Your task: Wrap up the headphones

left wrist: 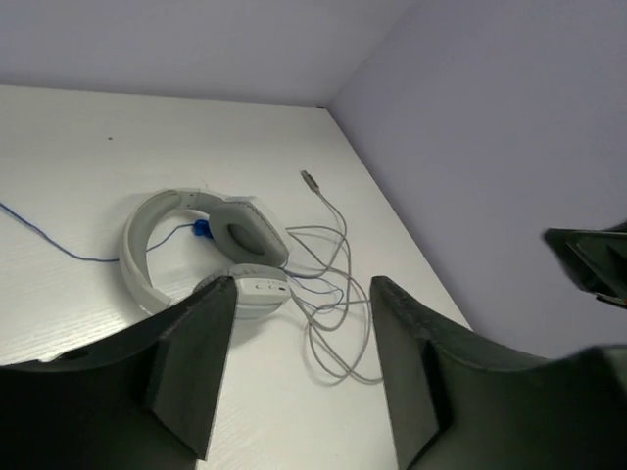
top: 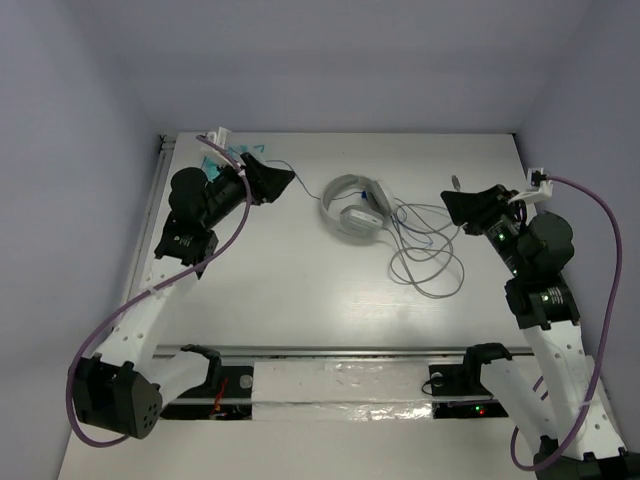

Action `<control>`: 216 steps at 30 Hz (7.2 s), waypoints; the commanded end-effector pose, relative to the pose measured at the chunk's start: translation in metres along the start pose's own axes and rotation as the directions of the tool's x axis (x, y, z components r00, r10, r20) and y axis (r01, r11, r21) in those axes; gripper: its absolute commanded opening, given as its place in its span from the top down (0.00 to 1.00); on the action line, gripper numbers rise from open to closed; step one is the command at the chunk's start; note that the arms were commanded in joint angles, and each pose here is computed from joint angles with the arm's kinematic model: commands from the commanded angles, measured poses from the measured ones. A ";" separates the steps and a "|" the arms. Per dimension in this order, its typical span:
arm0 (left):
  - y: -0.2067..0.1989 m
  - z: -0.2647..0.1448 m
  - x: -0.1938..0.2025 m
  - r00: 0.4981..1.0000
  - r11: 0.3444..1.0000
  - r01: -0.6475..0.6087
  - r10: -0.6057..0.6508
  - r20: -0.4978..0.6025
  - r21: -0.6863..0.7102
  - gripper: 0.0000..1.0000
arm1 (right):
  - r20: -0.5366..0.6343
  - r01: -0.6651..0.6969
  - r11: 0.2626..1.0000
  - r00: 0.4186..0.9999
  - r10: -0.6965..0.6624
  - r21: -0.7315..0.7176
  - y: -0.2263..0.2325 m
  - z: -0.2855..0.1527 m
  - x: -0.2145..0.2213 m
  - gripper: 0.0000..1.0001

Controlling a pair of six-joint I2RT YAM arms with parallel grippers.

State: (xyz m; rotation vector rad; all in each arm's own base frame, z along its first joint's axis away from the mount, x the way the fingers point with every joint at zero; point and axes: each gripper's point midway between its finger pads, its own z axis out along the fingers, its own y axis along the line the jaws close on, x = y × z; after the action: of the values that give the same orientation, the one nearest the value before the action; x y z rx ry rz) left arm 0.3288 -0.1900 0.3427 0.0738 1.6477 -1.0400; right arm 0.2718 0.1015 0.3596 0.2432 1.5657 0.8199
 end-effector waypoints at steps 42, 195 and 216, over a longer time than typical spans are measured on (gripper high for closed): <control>0.184 0.216 0.170 0.681 0.858 -0.500 0.304 -0.666 -0.119 0.42 | -0.089 -0.063 0.991 0.995 0.052 -0.119 0.001 0.035 0.026 0.57; 0.089 0.050 -0.010 0.977 0.778 0.012 0.125 0.174 -0.628 1.00 | -0.538 0.376 0.924 0.765 -0.353 -0.072 0.076 0.075 0.171 1.00; 0.020 0.066 0.079 0.918 0.931 -0.297 0.217 -0.331 -0.213 1.00 | -0.485 0.658 0.744 0.692 -0.534 0.120 0.056 0.067 0.074 1.00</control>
State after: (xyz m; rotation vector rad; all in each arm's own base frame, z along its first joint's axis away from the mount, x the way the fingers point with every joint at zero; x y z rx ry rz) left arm 0.3611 -0.2318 0.2093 0.1575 2.1141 -0.4761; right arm 0.2959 0.2293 0.3006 -0.3319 2.1074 0.1875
